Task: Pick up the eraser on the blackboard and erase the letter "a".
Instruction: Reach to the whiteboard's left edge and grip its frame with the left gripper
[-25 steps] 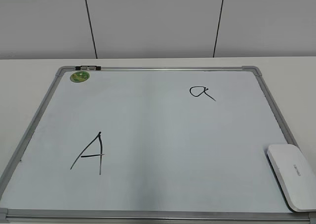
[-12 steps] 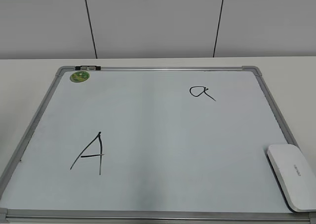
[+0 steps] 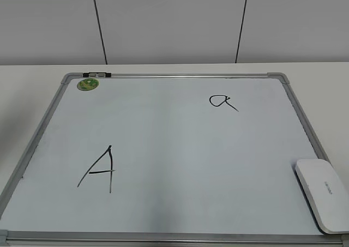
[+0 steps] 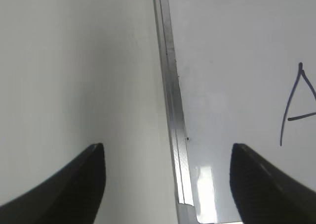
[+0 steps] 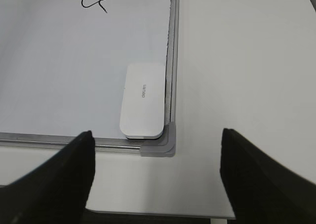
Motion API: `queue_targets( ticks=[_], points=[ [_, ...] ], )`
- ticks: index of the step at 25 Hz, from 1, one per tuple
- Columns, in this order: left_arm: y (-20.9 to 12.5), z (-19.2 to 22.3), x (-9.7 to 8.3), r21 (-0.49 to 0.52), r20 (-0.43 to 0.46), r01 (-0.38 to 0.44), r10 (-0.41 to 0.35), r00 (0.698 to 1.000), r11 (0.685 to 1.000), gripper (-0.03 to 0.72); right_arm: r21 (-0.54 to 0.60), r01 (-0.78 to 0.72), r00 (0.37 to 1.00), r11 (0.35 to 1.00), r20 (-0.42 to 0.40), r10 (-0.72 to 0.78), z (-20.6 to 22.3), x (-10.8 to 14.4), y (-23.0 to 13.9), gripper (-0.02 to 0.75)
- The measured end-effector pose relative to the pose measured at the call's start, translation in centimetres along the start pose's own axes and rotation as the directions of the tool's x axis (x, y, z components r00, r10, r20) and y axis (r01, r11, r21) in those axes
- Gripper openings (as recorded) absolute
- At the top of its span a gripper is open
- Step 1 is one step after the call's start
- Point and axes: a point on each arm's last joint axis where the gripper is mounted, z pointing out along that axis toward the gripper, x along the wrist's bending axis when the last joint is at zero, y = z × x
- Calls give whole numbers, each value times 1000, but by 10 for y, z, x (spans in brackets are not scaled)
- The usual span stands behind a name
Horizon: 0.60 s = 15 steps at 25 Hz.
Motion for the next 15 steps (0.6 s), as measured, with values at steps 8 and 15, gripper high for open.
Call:
queue_targets(
  ticks=[8,15],
  points=[
    [28,66,2,174,63,-28,17,998,984,569,0,-1,1000,1000,-2,1,0,0,0,586],
    [34,110,-1,254,145,-49,12,989,966,543,0,-1,1000,1000,-2,1,0,0,0,586]
  ],
)
